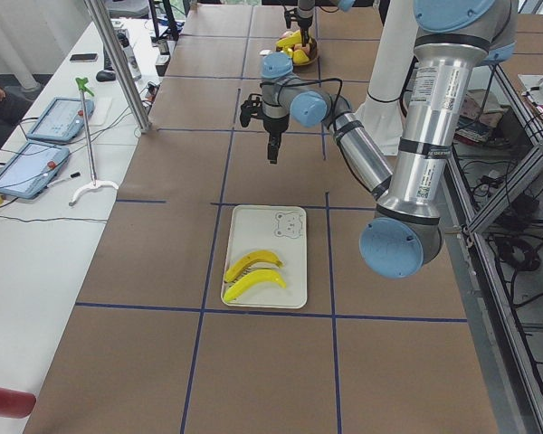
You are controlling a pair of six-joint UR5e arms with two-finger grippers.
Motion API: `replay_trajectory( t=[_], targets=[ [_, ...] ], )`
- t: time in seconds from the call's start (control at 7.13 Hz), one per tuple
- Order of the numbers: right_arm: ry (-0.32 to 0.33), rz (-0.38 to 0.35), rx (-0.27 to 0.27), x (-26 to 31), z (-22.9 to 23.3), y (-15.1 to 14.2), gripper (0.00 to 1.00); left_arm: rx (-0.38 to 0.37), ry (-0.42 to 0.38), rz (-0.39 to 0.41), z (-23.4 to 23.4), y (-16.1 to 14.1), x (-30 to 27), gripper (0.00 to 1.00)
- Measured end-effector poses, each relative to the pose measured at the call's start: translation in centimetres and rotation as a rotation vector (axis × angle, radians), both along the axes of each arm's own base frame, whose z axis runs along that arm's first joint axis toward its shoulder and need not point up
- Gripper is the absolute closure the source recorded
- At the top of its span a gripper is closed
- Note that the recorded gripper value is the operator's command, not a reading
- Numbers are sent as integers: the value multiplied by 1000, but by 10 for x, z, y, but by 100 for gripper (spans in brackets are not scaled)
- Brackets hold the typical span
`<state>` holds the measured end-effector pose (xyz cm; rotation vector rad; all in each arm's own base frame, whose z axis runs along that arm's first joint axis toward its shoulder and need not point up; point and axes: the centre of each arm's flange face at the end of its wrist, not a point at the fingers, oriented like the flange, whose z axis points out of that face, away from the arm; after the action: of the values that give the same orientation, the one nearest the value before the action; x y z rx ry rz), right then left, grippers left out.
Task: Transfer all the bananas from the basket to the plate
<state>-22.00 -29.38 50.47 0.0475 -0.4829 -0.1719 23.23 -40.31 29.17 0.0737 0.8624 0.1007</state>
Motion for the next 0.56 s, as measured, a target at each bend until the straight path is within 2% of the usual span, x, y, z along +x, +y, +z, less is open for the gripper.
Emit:
replay_trajectory(
  t=[0.28, 0.56],
  targets=[
    [-51, 46, -1, 1, -20, -6, 88, 3, 4, 4, -1, 1, 2, 0],
    [-152, 157, -6, -11, -49, -16, 88, 5, 6, 13, -1, 3, 5, 0]
  ],
)
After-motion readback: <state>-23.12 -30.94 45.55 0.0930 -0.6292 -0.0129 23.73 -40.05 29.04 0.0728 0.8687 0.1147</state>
